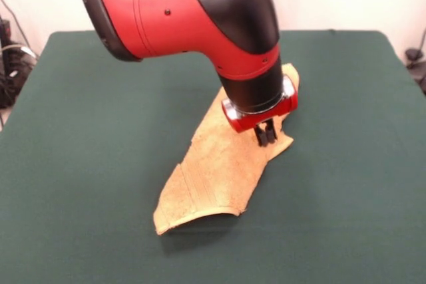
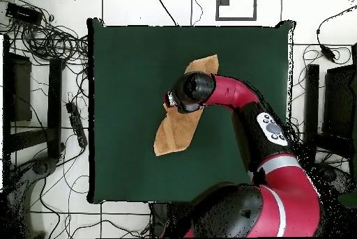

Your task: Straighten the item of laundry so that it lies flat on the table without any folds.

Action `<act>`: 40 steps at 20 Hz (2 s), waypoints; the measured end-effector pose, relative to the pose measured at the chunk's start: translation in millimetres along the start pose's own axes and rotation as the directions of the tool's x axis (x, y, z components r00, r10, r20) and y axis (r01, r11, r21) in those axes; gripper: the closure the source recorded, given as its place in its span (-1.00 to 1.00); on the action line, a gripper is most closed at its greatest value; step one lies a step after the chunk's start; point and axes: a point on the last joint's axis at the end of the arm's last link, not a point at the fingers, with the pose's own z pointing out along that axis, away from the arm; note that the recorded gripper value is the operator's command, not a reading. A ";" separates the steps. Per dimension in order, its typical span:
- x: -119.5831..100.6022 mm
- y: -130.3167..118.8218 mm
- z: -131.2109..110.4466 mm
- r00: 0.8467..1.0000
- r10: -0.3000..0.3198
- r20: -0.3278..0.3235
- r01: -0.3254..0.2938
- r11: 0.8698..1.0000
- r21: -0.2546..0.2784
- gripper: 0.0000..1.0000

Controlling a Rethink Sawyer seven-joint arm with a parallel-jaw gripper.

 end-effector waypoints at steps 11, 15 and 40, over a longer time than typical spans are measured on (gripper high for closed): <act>-3.9 16.5 -6.8 1.000 -0.023 0.013 0.023 0.999 -0.024 1.00; -10.3 22.3 -7.6 0.999 -0.032 0.041 0.033 0.999 -0.027 1.00; -10.5 48.7 4.4 0.997 -0.080 0.009 0.080 0.996 -0.025 1.00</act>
